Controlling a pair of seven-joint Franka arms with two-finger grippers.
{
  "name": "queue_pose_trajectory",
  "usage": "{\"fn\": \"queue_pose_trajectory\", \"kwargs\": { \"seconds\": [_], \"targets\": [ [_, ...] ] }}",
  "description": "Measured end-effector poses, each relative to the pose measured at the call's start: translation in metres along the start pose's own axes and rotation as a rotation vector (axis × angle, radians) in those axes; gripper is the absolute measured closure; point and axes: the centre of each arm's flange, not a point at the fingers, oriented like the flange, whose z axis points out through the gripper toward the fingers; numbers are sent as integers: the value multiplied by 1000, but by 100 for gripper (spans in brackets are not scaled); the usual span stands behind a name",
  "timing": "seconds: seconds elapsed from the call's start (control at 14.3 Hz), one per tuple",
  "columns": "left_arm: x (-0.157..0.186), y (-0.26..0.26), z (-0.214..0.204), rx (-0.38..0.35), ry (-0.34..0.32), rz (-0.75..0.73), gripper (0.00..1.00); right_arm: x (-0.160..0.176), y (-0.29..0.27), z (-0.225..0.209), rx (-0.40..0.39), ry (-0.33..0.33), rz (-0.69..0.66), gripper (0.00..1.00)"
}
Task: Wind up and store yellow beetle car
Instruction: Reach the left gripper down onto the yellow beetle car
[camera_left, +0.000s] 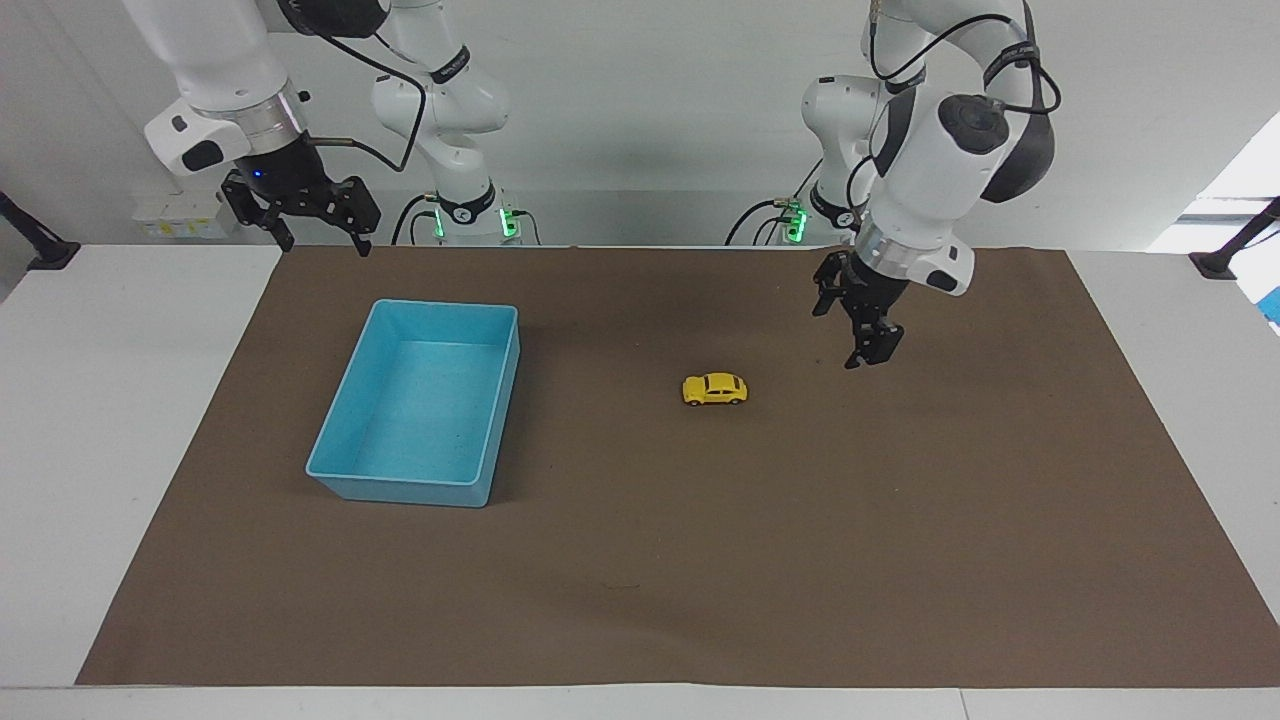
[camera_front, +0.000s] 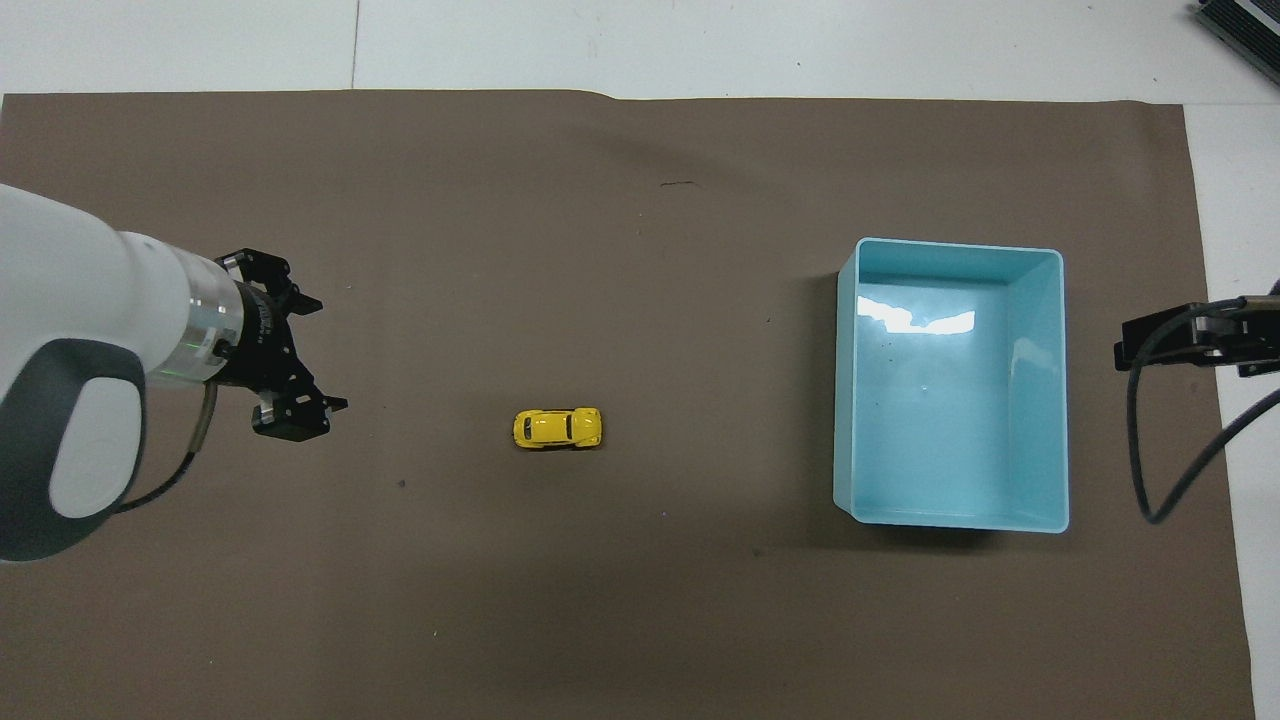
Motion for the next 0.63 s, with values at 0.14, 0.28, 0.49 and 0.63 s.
{"fn": "queue_pose_trajectory", "kwargs": {
  "seconds": [0.14, 0.28, 0.49, 0.63],
  "targets": [
    [-29, -13, 40, 24, 15, -13, 0, 0, 0, 0, 0, 0, 0, 0],
    [-54, -28, 79, 14, 7, -33, 0, 0, 0, 0, 0, 0, 0, 0],
    [-65, -47, 112, 4, 1, -24, 0, 0, 0, 0, 0, 0, 0, 0],
    [-66, -58, 130, -4, -2, -10, 0, 0, 0, 0, 0, 0, 0, 0]
  ]
}}
